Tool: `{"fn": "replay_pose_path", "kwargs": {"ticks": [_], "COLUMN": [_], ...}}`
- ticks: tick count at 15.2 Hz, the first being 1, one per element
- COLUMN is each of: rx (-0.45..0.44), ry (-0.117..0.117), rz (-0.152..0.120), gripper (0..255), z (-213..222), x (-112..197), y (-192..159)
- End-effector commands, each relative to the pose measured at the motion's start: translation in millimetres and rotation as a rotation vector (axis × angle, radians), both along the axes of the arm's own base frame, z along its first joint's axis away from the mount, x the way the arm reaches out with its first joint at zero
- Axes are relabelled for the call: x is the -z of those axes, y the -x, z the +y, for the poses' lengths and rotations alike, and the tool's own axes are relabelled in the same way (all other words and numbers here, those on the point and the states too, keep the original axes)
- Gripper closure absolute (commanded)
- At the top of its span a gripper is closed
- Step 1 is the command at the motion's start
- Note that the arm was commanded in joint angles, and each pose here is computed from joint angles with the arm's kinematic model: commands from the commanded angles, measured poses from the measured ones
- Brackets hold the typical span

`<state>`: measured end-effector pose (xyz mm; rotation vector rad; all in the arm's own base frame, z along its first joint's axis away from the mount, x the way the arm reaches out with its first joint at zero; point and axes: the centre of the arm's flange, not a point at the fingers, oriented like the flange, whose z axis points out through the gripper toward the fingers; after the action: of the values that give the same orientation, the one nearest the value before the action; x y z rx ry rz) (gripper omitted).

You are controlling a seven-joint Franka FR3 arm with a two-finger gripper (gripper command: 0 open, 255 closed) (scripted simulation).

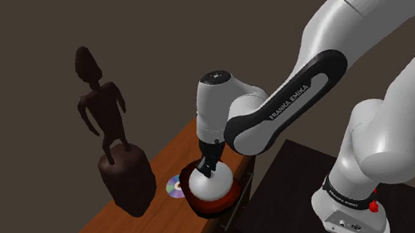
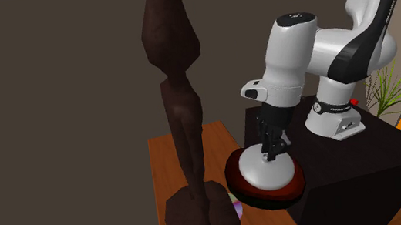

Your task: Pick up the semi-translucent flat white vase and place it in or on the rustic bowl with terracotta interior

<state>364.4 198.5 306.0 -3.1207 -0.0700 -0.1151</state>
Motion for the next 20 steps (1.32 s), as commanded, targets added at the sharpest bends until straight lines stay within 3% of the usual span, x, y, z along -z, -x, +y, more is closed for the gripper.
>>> {"fn": "replay_pose_path", "kwargs": {"ticks": [1, 2, 3, 8, 12, 20], "rx": [0.000, 0.000, 0.000, 0.000, 0.000, 0.000], "ry": [0.000, 0.000, 0.000, 0.000, 0.000, 0.000], "rz": [0.000, 0.000, 0.000, 0.000, 0.000, 0.000], "gripper": [255, 255, 0, 0, 0, 0], "z": [0.0, 0.0, 0.0, 0.0, -1.0, -1.0], "x": [0.0, 0.0, 0.0, 0.0, -49.9, -49.9], "y": [-0.1, -0.1, -0.1, -0.1, 3.6, 3.6]}}
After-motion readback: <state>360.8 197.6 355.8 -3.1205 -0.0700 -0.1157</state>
